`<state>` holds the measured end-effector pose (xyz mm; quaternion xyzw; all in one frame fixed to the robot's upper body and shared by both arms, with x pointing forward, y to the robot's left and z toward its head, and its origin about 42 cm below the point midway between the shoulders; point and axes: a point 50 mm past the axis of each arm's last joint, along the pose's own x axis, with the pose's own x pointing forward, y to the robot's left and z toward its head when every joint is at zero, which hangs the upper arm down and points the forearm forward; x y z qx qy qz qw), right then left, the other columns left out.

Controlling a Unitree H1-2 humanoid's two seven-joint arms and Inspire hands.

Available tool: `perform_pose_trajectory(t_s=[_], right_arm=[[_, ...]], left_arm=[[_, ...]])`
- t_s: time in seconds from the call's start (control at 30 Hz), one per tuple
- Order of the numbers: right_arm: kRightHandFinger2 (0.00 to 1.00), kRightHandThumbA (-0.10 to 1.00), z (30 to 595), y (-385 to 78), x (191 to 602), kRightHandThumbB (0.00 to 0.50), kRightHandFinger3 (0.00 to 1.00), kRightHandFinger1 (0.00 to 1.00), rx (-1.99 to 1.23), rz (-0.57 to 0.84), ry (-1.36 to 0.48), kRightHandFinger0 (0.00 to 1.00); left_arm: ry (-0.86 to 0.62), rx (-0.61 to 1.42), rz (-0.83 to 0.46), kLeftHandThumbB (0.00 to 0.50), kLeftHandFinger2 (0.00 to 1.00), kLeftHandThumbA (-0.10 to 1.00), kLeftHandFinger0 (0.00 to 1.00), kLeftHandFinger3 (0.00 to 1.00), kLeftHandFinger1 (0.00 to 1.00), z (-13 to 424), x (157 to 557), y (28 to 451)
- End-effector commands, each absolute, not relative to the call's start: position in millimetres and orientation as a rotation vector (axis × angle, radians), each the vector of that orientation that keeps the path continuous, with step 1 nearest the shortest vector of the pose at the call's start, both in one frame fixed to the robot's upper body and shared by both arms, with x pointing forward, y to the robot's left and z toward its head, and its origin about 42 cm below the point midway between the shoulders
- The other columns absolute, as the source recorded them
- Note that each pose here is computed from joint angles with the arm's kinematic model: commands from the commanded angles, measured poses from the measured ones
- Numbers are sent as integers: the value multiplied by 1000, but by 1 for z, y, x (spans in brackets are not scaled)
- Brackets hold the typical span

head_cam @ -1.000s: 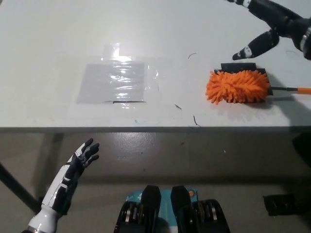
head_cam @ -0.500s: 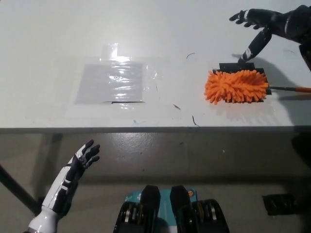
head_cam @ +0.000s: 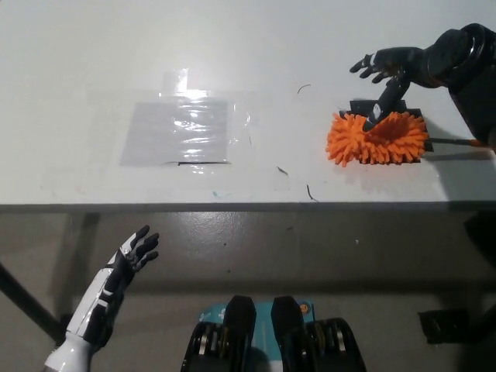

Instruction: The robot uses it right hand to pick up an extended orange duster kept in the middle of the desk and presses its handle against the desk to collapse it

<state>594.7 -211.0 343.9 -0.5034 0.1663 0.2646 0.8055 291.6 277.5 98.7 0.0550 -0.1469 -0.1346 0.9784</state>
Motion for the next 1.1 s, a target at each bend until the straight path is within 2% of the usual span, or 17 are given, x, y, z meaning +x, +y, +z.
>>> perform_pose_trajectory(t_s=[0.0, 0.4, 0.5, 0.77, 0.8, 0.9, 0.97, 1.07], right_arm=[[1000, 1000, 396, -189, 601, 377, 1000, 1000, -1159, 570, 192, 1000], [1000, 993, 382, -181, 602, 376, 1000, 1000, -1156, 551, 246, 1000], [1000, 1000, 372, -184, 602, 349, 1000, 1000, -1185, 544, 258, 1000], [1000, 1000, 360, -186, 601, 332, 1000, 1000, -1257, 515, 292, 1000], [1000, 1000, 357, -187, 601, 308, 1000, 1000, -1301, 508, 301, 1000], [1000, 1000, 353, -192, 601, 332, 1000, 1000, -1363, 459, 334, 1000], [1000, 1000, 350, -195, 601, 316, 1000, 1000, -1397, 455, 338, 1000], [1000, 1000, 346, -200, 601, 362, 1000, 1000, -1415, 440, 351, 1000]], left_arm=[[-362, 127, -280, 302, 1000, 1000, 1000, 1000, 1000, 112, 294, 279], [-372, 135, -276, 294, 1000, 1000, 1000, 1000, 1000, 113, 296, 280], [-367, 121, -272, 307, 1000, 1000, 1000, 1000, 1000, 115, 297, 281], [-372, 112, -273, 306, 1000, 1000, 1000, 1000, 1000, 115, 297, 279], [-379, 109, -274, 298, 1000, 1000, 1000, 1000, 1000, 115, 297, 279], [-383, 120, -271, 299, 1000, 1000, 1000, 1000, 1000, 117, 297, 280], [-383, 121, -275, 296, 1000, 1000, 1000, 1000, 1000, 116, 297, 280], [-373, 119, -277, 308, 1000, 1000, 1000, 1000, 1000, 118, 299, 280]])
